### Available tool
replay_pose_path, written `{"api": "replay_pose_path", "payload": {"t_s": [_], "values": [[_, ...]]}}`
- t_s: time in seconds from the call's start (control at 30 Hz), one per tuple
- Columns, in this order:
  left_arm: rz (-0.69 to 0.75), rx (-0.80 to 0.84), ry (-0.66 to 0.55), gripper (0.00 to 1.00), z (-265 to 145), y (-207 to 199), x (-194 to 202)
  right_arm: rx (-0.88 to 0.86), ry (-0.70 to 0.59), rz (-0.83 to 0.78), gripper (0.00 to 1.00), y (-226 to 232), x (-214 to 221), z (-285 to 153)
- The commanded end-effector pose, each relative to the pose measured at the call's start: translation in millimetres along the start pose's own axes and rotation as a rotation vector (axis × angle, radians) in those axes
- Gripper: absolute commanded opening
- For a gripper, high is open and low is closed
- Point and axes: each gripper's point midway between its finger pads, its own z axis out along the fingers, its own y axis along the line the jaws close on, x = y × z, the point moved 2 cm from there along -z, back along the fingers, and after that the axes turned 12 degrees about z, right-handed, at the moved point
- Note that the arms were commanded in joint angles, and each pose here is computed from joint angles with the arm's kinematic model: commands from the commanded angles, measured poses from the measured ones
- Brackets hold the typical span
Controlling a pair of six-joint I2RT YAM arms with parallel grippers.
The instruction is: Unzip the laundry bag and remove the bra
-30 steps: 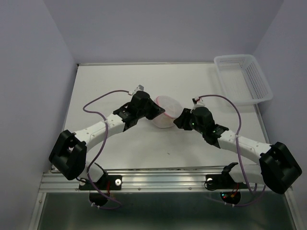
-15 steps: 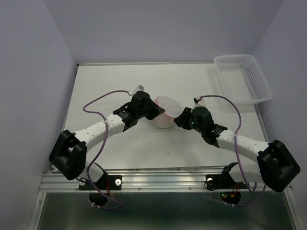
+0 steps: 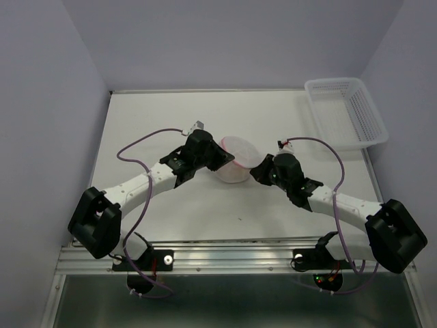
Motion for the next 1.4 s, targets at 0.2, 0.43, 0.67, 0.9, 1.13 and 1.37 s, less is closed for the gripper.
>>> {"api": "replay_pose_path", "payload": {"t_s": [0.2,0.43,0.67,0.9,1.13,1.37], "values": [[0.004,0.012,-0.059,0.0,-15,0,-17,-0.011,-0.018,-0.023,0.01,4,-4,-7],[0.065,0.029,-0.053,0.0,-20,13,-35,0.086,0.014,-0.14,0.01,-19,1,-7],[0.274,0.082,0.067,0.0,-1,25,-43,0.112,0.041,-0.251,0.01,-27,-6,-1],[0.434,0.171,0.188,0.0,10,41,-51,0.103,0.096,-0.421,0.01,-37,-14,1],[0.56,0.153,0.142,0.0,15,39,-93,0.062,0.194,-0.595,0.01,-38,-10,-7],[0.517,0.191,0.181,0.74,34,26,-96,-0.18,0.265,-0.458,0.01,12,8,-5]]}}
